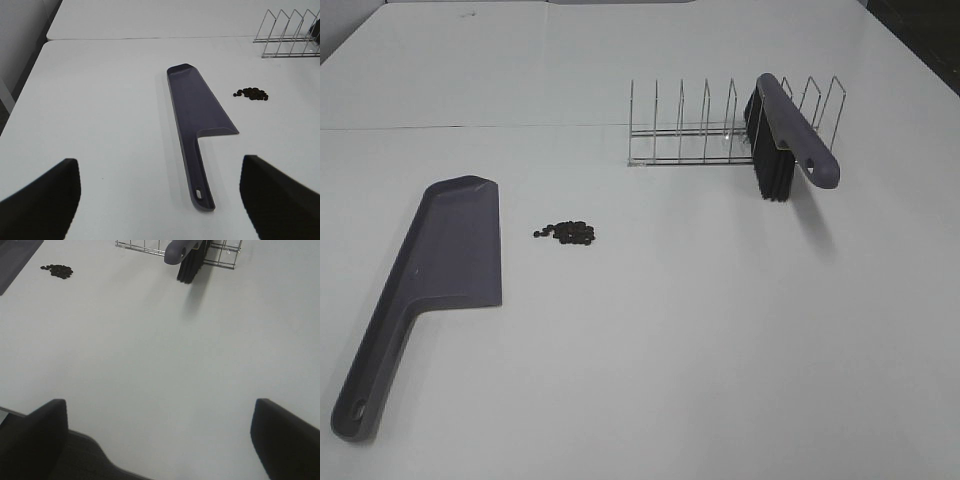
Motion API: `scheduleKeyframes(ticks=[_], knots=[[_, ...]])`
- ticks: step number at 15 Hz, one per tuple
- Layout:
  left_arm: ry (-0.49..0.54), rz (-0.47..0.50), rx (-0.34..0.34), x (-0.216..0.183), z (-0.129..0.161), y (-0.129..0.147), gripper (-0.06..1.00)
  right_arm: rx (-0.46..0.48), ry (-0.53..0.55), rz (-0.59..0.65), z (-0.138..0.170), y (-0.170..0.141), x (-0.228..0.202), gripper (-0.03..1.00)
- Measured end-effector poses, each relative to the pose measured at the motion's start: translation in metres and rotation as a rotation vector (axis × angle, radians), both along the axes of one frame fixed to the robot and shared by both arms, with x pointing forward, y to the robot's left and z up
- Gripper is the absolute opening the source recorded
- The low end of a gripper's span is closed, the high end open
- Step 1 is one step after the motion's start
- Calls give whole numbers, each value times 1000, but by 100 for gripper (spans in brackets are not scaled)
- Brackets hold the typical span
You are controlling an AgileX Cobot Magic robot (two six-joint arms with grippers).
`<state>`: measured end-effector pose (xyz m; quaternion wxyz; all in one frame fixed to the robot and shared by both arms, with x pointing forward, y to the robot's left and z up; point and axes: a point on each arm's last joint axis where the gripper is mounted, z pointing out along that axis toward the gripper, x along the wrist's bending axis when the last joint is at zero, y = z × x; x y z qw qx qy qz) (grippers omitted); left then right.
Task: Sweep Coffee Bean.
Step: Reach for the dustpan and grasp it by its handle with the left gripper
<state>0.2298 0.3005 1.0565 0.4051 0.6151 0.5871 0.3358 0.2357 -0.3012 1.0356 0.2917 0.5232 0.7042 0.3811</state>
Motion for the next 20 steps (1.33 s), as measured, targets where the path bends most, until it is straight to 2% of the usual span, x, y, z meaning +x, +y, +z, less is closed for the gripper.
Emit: scheduleKeyframes(ticks=[8, 12, 20], knots=[[0, 0, 0, 0, 0, 0, 79, 3, 1, -2, 0, 0, 0, 93], [0, 0, 0, 0, 0, 0, 79, 24, 4, -67, 0, -4, 1, 93], [0, 0, 0, 0, 0, 0, 79, 29, 5, -77, 0, -4, 1, 93]])
